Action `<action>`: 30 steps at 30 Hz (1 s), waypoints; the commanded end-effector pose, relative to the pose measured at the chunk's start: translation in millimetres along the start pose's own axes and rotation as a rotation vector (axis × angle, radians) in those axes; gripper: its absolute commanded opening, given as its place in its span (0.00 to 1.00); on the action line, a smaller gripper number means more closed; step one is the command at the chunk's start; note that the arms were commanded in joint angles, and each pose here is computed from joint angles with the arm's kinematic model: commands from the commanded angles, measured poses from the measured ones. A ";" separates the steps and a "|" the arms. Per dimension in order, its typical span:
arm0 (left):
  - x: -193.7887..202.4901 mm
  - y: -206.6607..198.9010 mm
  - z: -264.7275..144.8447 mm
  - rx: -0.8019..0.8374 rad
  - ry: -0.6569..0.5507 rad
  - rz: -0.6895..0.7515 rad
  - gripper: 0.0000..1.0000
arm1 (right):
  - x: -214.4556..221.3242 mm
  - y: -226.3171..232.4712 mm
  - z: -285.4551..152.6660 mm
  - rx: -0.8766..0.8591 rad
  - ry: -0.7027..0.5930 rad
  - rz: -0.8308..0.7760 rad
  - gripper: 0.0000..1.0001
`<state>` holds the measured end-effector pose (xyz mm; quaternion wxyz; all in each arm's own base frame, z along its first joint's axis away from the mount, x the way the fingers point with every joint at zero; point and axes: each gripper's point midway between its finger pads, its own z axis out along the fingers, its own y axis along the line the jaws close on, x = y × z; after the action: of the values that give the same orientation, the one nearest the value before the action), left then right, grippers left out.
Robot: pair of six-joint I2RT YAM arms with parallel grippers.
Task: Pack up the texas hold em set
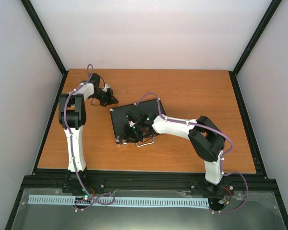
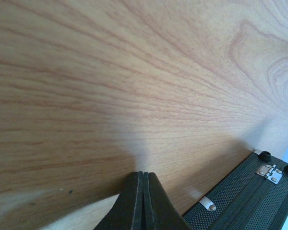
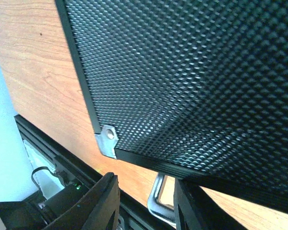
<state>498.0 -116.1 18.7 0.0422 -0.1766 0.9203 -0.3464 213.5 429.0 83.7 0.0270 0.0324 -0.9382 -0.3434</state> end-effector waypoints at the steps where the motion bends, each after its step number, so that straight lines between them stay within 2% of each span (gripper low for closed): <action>1: 3.9 34.3 21.5 -0.080 0.021 -0.051 0.01 | 10.7 -10.0 0.9 0.028 -0.019 0.047 0.29; 8: -1.8 31.0 19.3 -0.082 0.011 -0.044 0.01 | 28.3 -40.6 17.8 0.141 -0.055 0.036 0.27; 11: -2.0 30.8 18.1 -0.085 0.008 -0.044 0.01 | 32.0 -47.9 27.0 0.186 -0.081 0.006 0.21; 18: -1.5 29.2 13.3 -0.095 0.001 -0.036 0.01 | 36.7 -47.3 3.8 0.254 -0.198 -0.063 0.19; 21: -1.5 29.1 15.1 -0.089 0.002 -0.039 0.01 | 47.0 -59.1 -2.6 0.211 -0.230 -0.037 0.19; 26: 2.2 34.6 17.1 -0.100 0.010 -0.041 0.01 | 49.8 -70.4 -6.9 -0.030 -0.353 0.009 0.12; 30: 3.9 36.7 21.1 -0.091 0.019 -0.056 0.01 | 53.7 -58.6 5.5 -0.149 -0.320 -0.040 0.12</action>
<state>498.5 -116.3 18.8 0.0431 -0.1761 0.9201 -0.3471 150.7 346.2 20.9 -0.0957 -0.0100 -0.9455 -0.3110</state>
